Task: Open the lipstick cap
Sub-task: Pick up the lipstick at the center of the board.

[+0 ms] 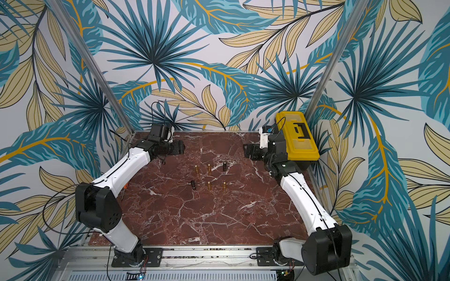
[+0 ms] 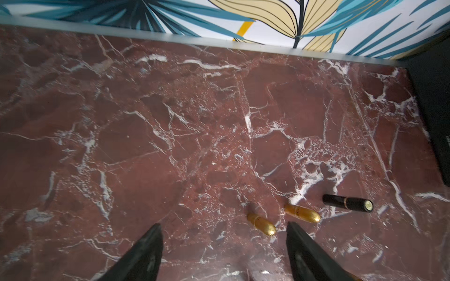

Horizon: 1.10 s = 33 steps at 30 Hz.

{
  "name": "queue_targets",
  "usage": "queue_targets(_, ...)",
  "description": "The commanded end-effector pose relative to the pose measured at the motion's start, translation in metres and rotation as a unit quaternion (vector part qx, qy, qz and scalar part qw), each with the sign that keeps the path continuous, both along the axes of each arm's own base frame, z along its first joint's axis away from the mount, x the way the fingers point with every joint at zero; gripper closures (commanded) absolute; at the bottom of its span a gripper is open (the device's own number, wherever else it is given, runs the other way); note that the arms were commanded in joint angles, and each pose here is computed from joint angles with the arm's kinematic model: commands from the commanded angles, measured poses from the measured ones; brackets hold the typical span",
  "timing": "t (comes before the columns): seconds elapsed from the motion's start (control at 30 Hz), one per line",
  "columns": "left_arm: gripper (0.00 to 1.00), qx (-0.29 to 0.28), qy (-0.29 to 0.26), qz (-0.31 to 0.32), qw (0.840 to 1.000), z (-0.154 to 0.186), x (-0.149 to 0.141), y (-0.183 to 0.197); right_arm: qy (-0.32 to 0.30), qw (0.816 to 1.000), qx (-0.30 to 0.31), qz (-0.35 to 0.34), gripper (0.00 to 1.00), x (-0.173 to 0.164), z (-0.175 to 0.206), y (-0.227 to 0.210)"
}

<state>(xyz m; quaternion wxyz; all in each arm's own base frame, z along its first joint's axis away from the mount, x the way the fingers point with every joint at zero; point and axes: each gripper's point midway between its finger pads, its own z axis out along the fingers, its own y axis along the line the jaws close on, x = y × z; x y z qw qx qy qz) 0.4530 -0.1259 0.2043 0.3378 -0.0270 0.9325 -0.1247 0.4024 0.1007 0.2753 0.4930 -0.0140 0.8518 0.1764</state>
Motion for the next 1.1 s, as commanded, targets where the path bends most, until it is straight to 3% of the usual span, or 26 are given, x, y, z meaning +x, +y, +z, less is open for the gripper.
queue_targets(0.0, 0.29, -0.009, 0.030, -0.007, 0.999, 0.000, -0.003, -0.007, 0.037, 0.999, -0.017, 0.009, 0.10, -0.007, -0.018, 0.005)
queue_targets(0.13, 0.34, 0.016, 0.042, -0.011, 0.999, -0.014, 0.007, -0.016, 0.049, 0.998, -0.020, 0.020, 0.10, -0.013, -0.027, 0.015)
queue_targets(0.4, 0.40, -0.009, 0.113, -0.062, 0.992, -0.063, 0.009, -0.058, 0.063, 0.997, -0.034, 0.029, 0.12, -0.018, -0.035, 0.022)
queue_targets(0.6, 0.30, -0.001, 0.142, -0.086, 0.986, -0.088, -0.004, -0.082, 0.067, 0.997, -0.036, 0.032, 0.12, -0.022, -0.039, 0.025)
queue_targets(0.8, 0.28, 0.013, 0.151, -0.091, 0.984, -0.101, -0.008, -0.091, 0.065, 0.996, -0.035, 0.040, 0.13, -0.023, -0.039, 0.029)
queue_targets(1.07, 0.43, 0.026, 0.160, -0.084, 0.983, -0.114, -0.004, -0.089, 0.066, 0.996, -0.037, 0.042, 0.15, -0.026, -0.042, 0.029)
